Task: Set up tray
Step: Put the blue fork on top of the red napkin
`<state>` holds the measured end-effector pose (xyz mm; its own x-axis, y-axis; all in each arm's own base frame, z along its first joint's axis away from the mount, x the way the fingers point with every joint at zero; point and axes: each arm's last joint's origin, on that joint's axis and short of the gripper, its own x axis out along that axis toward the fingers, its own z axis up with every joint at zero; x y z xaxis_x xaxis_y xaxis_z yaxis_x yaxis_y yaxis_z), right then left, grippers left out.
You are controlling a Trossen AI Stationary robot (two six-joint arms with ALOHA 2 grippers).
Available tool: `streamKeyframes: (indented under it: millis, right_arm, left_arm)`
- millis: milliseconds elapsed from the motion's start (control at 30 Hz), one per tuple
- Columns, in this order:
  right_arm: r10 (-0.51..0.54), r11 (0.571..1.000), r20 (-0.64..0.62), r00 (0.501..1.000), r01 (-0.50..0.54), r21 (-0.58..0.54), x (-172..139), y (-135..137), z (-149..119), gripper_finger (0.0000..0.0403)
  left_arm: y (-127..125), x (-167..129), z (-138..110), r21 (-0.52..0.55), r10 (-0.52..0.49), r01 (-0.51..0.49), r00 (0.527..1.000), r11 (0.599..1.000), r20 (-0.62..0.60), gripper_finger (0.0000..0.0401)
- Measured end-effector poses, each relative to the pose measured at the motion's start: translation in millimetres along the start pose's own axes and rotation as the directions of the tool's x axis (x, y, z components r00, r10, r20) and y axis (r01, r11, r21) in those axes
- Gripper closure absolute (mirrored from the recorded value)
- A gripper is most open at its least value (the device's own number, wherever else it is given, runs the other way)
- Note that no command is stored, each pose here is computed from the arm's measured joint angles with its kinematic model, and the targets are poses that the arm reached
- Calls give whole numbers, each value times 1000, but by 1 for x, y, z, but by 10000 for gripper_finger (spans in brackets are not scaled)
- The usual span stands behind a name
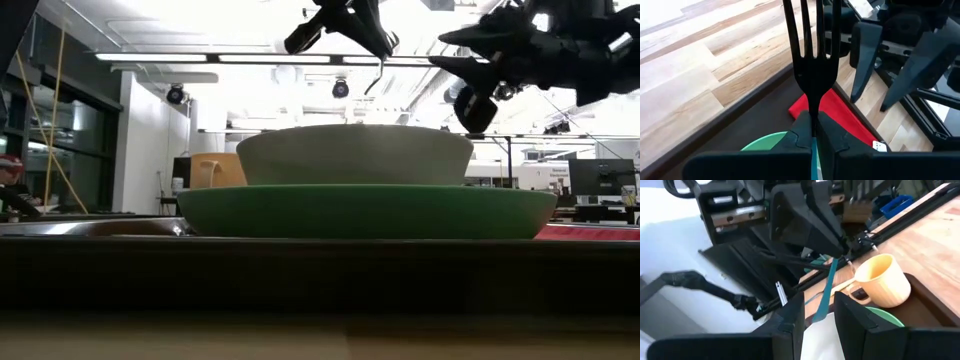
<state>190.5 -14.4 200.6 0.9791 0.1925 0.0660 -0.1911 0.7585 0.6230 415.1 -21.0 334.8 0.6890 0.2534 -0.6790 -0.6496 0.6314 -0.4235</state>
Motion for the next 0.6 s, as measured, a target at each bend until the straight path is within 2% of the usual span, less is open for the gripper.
streamKeyframes:
  millis: [333,600]
  right_arm:
    - [14,999,-81,997,-17,-28,20,-6,0,315]
    - [24,999,-89,996,-27,-29,26,-7,4,265]
  left_arm:
    - [-3,0,2,13,-24,23,1000,1000,20,365]
    - [-3,0,2,30,-30,29,999,999,25,364]
